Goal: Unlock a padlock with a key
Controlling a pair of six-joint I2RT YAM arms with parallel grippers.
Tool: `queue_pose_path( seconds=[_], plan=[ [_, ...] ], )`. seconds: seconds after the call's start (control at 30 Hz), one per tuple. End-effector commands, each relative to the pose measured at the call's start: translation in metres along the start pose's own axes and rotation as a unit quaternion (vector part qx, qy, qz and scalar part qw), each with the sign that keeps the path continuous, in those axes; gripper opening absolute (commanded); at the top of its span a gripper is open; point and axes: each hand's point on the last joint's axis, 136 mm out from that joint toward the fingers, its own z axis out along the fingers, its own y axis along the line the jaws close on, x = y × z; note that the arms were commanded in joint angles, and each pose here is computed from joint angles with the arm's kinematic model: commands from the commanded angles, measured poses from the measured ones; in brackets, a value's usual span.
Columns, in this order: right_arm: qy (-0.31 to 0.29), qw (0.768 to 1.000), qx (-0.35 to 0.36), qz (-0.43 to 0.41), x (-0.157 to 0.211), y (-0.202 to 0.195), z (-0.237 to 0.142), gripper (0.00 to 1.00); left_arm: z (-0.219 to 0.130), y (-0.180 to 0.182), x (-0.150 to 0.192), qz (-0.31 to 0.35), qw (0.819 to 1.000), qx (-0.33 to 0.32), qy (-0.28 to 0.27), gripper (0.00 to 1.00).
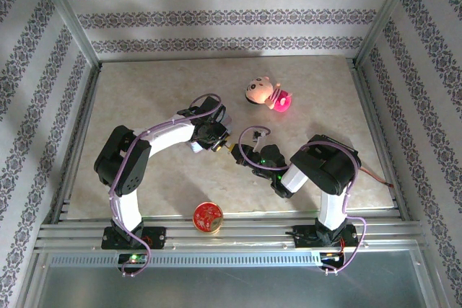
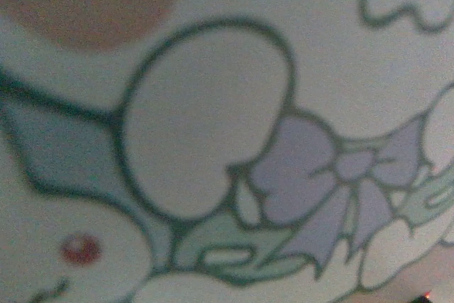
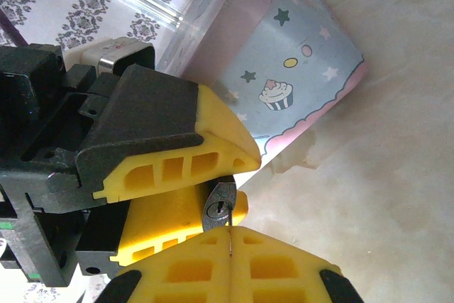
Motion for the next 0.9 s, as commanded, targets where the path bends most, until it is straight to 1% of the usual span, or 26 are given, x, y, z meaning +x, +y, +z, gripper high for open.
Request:
queue_pose_path(
  seconds=[0.0,0.23,0.57,0.87],
  plan=[
    [-0.028,0.999,-0.028,-0.022,-0.0125,0.0206,-0.0027,0.0,0.0121,0.0125,0.0223,-0.028,0.998,-0.02,0.056,0.2],
    [-0.023,0.999,-0.024,-0.02,-0.0084,0.0175,-0.0051,0.0,0.0125,0.0123,0.0225,-0.029,0.998,-0.019,0.056,0.2],
    [-0.015,1.0,-0.022,-0.015,-0.0046,0.0146,0.0015,0.0,0.0117,0.0116,0.0225,-0.028,0.998,-0.017,0.056,0.2],
    [-0.022,0.999,-0.024,-0.016,-0.0081,0.0167,0.0044,0.0,0.0126,0.0111,0.0229,-0.027,0.998,-0.016,0.057,0.2]
  ],
)
